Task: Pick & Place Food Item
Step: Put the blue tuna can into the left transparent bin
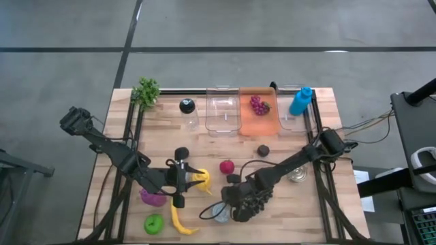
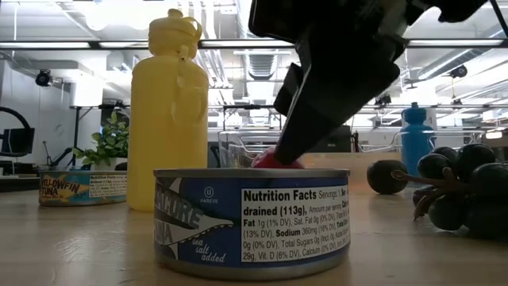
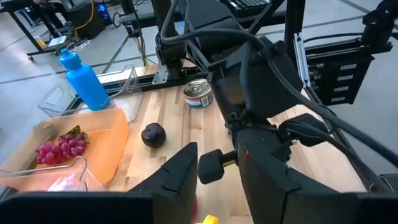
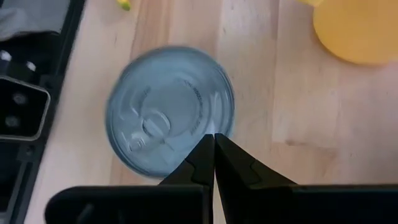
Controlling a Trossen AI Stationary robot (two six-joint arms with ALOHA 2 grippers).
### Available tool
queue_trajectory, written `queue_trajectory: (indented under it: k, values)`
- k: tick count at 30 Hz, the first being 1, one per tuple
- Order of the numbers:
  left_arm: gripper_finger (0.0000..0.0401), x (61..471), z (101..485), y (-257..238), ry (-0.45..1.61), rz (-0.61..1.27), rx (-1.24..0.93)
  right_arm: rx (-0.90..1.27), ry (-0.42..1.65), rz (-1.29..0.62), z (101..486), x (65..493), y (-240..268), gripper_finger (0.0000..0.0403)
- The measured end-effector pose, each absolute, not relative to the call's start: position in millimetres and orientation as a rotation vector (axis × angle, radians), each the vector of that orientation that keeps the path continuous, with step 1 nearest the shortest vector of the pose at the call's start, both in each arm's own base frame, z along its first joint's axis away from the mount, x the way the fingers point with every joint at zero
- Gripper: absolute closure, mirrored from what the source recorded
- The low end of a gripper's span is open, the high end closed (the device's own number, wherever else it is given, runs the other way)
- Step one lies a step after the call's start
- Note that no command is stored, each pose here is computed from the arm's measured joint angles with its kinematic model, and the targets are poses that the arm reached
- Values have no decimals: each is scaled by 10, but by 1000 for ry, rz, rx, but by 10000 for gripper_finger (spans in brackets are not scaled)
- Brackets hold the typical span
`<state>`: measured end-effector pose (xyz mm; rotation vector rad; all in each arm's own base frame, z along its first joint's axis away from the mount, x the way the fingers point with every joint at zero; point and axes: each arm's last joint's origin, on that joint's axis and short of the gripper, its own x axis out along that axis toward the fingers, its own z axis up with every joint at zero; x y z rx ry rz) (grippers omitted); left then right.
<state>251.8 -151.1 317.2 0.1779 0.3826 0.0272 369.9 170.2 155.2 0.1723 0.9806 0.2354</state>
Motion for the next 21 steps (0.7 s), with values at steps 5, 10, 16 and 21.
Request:
queue_trajectory:
  k: [5,10,16,21]
  values:
    - [283,2517,3169,-1511,386,26,180,168,994,229,1539,3676,1690,394]
    - [283,2517,3169,-1511,386,26,180,168,994,229,1538,3675,1690,394]
    - [283,2517,3169,-1510,386,26,180,290,996,169,1581,3698,1700,394]
    - [283,2517,3169,-1511,386,26,179,340,1028,120,1575,3682,1692,394]
